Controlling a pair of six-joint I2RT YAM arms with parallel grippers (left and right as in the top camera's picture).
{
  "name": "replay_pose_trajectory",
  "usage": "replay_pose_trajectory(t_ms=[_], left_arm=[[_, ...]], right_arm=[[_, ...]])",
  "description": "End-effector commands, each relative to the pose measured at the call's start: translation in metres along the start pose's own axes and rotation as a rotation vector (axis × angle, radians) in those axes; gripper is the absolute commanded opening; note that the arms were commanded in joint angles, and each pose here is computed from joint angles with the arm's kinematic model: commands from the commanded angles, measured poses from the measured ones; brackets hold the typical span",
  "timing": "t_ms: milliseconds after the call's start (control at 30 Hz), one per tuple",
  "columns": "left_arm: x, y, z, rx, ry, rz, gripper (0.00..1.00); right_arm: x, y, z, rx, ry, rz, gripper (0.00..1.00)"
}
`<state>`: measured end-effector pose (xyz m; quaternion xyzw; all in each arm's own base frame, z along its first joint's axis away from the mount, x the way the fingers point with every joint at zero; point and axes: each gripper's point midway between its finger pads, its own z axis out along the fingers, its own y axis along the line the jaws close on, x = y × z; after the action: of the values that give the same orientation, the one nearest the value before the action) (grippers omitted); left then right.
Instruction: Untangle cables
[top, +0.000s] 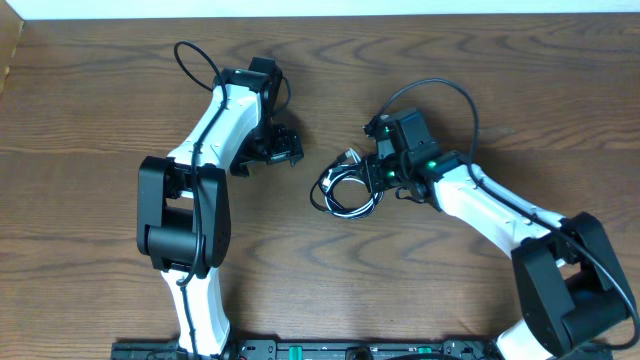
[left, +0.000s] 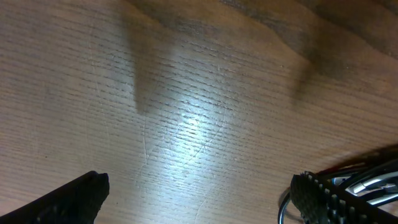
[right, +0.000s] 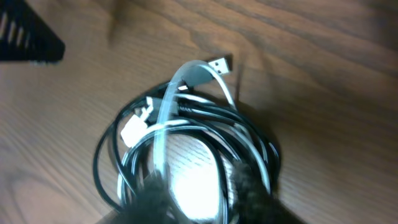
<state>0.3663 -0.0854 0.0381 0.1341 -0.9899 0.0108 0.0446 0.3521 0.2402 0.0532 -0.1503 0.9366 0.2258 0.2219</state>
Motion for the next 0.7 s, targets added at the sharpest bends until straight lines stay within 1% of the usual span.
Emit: replay_pose_trajectory(t_ms=[0, 33, 100, 200, 333, 433, 533, 667], left_arm=[[-0.001, 0.004, 0.003, -0.017, 0.006, 0.001, 0.98], [-0.001, 0.004, 0.003, -0.017, 0.006, 0.001, 0.98], [-0.001, 0.004, 0.003, -0.017, 0.006, 0.001, 0.98], [-0.001, 0.004, 0.003, -0.017, 0.006, 0.001, 0.98], [-0.001, 0.004, 0.003, -0.017, 0.006, 0.001, 0.98], [-0.001, 0.004, 0.003, -0.017, 0.006, 0.001, 0.98], [-0.001, 0.004, 0.003, -0.017, 0.006, 0.001, 0.98], [-0.001, 0.004, 0.003, -0.017, 0.006, 0.001, 0.98]], right_arm=[[-0.010, 0.000, 0.002, 0.017, -0.030, -0.062, 0.01], [-0.014, 0.000, 0.001, 0.013, -0.047, -0.056, 0.01], [-0.024, 0.012, -0.003, -0.083, -0.075, -0.047, 0.01], [-0.035, 0.030, -0.018, -0.250, -0.104, -0.049, 0.01], [-0.054, 0.044, -0.051, -0.479, -0.149, -0.012, 0.01], [-0.065, 0.046, -0.074, -0.623, -0.174, 0.013, 0.01], [-0.076, 0.036, -0.105, -0.765, -0.196, 0.052, 0.01], [-0.079, 0.024, -0.117, -0.801, -0.197, 0.095, 0.01]])
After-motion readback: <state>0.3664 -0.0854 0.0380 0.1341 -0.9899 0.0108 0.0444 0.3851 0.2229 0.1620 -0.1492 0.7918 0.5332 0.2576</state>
